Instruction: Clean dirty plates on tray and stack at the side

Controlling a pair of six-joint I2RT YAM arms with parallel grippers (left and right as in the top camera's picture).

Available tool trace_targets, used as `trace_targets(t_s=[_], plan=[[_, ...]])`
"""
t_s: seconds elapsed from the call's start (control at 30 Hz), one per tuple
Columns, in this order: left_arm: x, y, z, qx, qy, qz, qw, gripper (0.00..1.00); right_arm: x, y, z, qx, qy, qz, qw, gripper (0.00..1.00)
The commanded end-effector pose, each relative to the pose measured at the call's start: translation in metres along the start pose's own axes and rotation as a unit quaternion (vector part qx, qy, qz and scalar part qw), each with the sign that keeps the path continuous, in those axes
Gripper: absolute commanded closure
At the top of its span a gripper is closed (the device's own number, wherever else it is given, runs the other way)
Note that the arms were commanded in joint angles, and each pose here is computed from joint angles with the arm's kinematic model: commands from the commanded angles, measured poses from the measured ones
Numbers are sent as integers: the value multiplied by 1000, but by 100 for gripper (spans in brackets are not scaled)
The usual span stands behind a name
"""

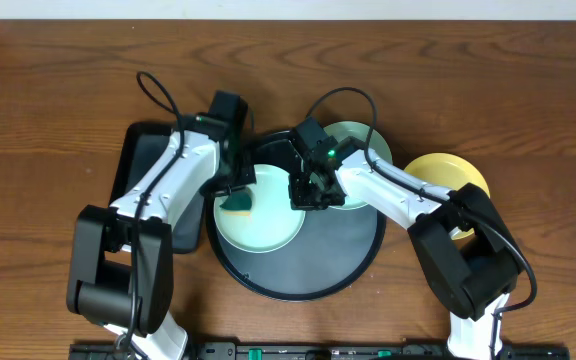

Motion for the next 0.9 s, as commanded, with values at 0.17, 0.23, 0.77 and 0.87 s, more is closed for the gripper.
trace_targets(t_s=[0.17, 0.23, 0.77, 0.87], plan=[[31, -12, -21, 16, -8, 2, 1000, 93, -4, 9, 1, -3, -6, 14, 1000, 99], [30, -17, -23, 35, -4, -9, 999, 93, -4, 9, 1, -3, -6, 14, 1000, 99], [26, -6, -23, 44, -4, 41, 998, 93, -4, 9, 1, -3, -6, 14, 1000, 99], [21, 13, -19, -23, -33, 137, 990, 93, -4, 9, 1, -3, -6, 14, 1000, 99]])
Point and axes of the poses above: each gripper's point midway between its finger pads, its own x axis out along the fingers, its own y axis along the line the jaws close on, z = x × y, the point moved 7 cm from there along -x, back along the fingers, and after that the axes turned 15 degrees about x, right-handed, at the moved point
